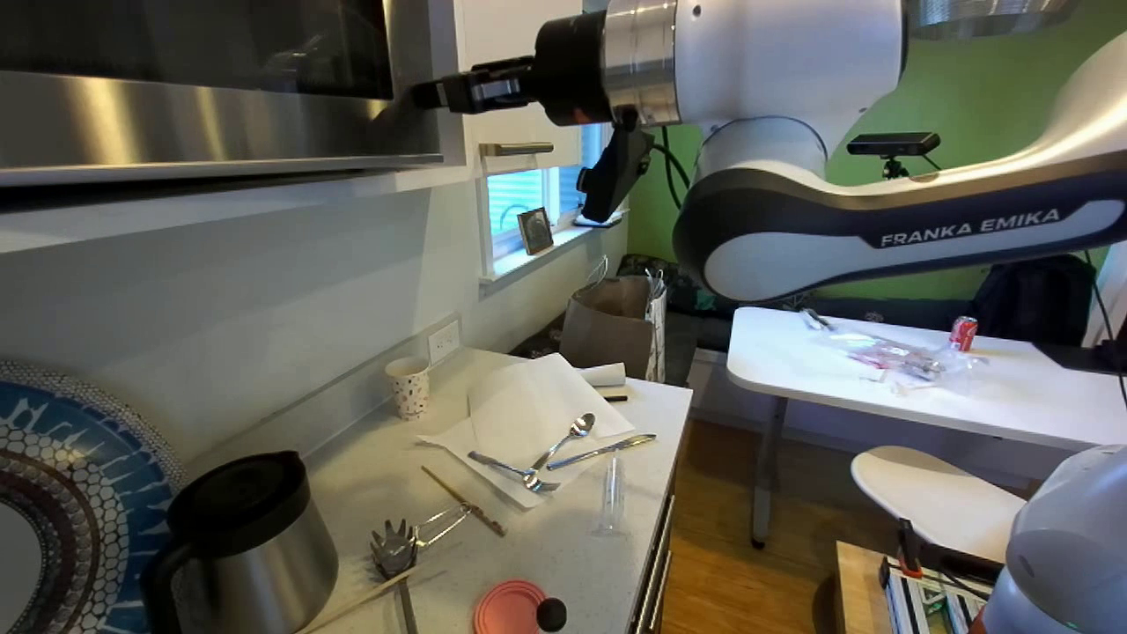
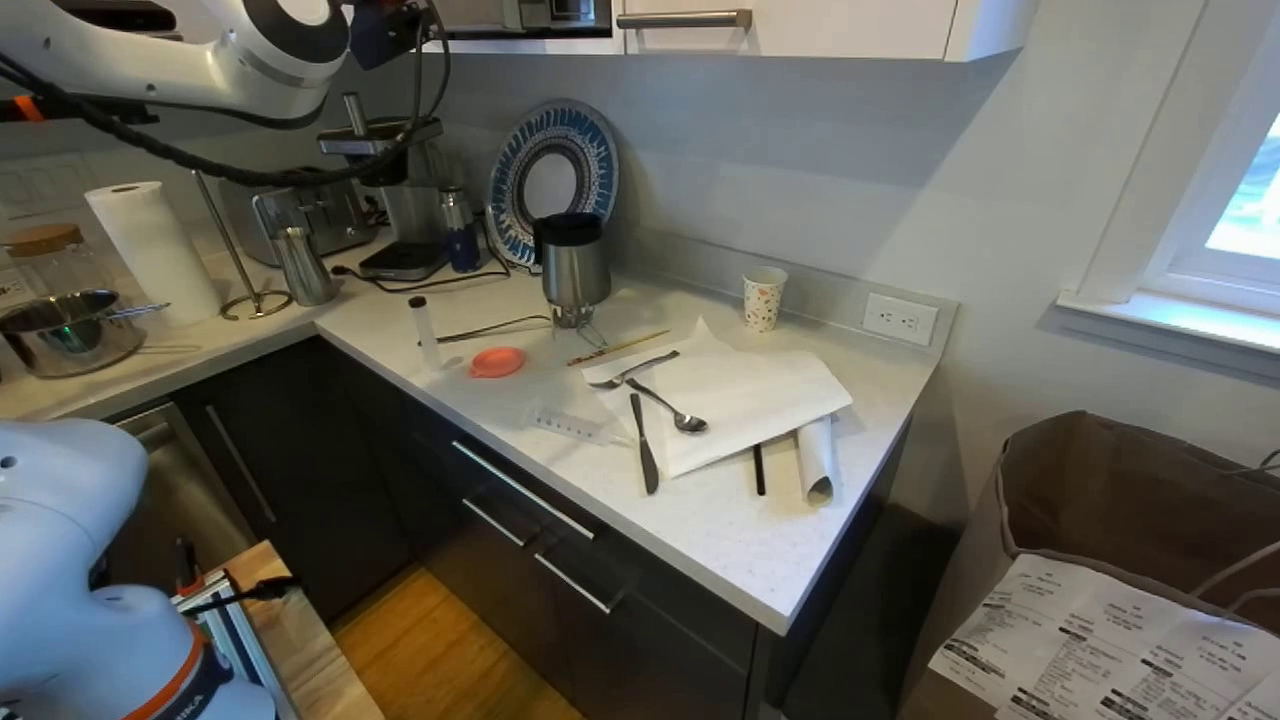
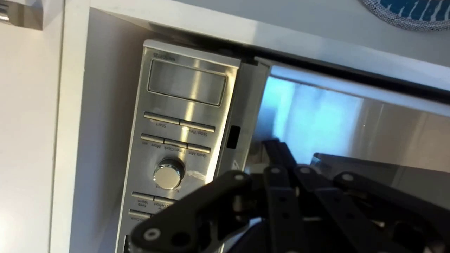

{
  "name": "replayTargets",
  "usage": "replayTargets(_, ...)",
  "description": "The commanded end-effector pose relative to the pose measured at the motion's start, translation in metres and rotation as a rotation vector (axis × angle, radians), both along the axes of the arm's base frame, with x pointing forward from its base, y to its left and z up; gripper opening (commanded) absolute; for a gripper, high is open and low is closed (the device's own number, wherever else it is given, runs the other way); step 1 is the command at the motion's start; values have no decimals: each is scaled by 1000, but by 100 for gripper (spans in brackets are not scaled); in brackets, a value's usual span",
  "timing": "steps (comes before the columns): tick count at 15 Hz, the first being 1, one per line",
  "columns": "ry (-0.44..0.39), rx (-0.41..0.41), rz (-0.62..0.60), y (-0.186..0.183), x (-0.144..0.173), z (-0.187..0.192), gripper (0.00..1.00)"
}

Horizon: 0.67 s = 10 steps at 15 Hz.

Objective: Shut the microwave door

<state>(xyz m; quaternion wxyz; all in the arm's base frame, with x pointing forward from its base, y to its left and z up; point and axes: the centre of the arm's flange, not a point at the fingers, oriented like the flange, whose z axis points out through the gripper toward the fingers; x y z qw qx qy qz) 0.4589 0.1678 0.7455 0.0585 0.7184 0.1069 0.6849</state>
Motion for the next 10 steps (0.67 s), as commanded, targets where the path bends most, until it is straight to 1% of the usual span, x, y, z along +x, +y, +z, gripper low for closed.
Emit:
replayTargets(1, -8, 7, 46, -1, 27, 10, 0)
replayTargets(7, -11, 36, 72, -11, 54, 30, 0)
replayTargets(10, 1, 57, 89, -17, 69, 32, 0)
